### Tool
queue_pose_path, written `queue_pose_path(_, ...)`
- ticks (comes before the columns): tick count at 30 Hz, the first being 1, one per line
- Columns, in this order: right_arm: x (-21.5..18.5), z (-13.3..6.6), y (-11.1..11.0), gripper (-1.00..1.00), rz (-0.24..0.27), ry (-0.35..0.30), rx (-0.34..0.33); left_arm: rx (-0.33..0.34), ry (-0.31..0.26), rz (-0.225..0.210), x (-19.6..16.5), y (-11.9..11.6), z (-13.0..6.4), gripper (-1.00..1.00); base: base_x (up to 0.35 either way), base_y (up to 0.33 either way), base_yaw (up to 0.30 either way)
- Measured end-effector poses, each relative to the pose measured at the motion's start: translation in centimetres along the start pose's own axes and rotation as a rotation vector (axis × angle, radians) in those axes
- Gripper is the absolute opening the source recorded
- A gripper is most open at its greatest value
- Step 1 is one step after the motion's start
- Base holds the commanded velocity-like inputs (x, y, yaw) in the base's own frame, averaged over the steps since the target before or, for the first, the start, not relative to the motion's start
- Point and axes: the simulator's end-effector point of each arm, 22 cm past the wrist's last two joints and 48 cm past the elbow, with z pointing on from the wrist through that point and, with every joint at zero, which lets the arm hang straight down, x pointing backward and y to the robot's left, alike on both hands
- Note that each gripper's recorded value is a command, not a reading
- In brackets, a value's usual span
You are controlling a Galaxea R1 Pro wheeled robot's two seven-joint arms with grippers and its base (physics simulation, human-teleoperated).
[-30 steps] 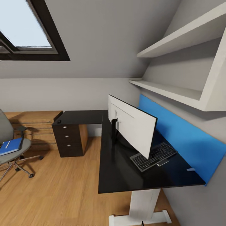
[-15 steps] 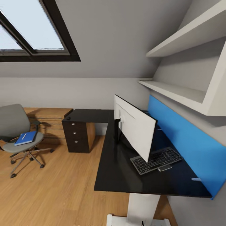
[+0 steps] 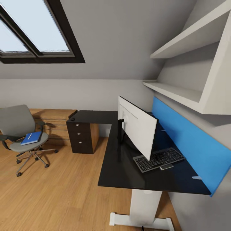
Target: In the bedroom, organize the workspace by keeping the computer under the desk, ensuring the monitor is on the desk, placing the keyboard on the desk next to the monitor, placing the mouse on the desk next to the keyboard, moving the folder from the swivel chair onto the desk next to the mouse, stacking the notebook on top of the folder with the pen on top of the notebook, and positioning the swivel chair next to the desk.
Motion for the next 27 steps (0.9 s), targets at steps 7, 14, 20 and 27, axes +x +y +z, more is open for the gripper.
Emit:
queue_pose_path(7, 0.00, -0.01, 0.04, 1.00, 0.000, 0.000, 0.000, 0.000, 0.000, 0.000, 0.02, 0.00, -0.01, 1.00, 0.000, 0.000, 0.000)
queue_pose_path(14, 0.00, 0.00, 0.05, 1.00, 0.000, 0.000, 0.000, 0.000, 0.000, 0.000, 0.00, -0.01, 0.01, 1.00, -0.047, 0.000, 0.000)
queue_pose_path(20, 0.01, 0.02, 0.06, 1.00, 0.000, 0.000, 0.000, 0.000, 0.001, 0.001, 0.02, 0.03, 0.04, 1.00, -0.271, 0.000, 0.000)
queue_pose_path(27, -0.05, 0.00, 0.02, 1.00, 0.000, -0.002, 0.000, 0.000, 0.000, -0.002, -0.02, 0.07, 0.02, 1.00, -0.053, 0.000, 0.000)
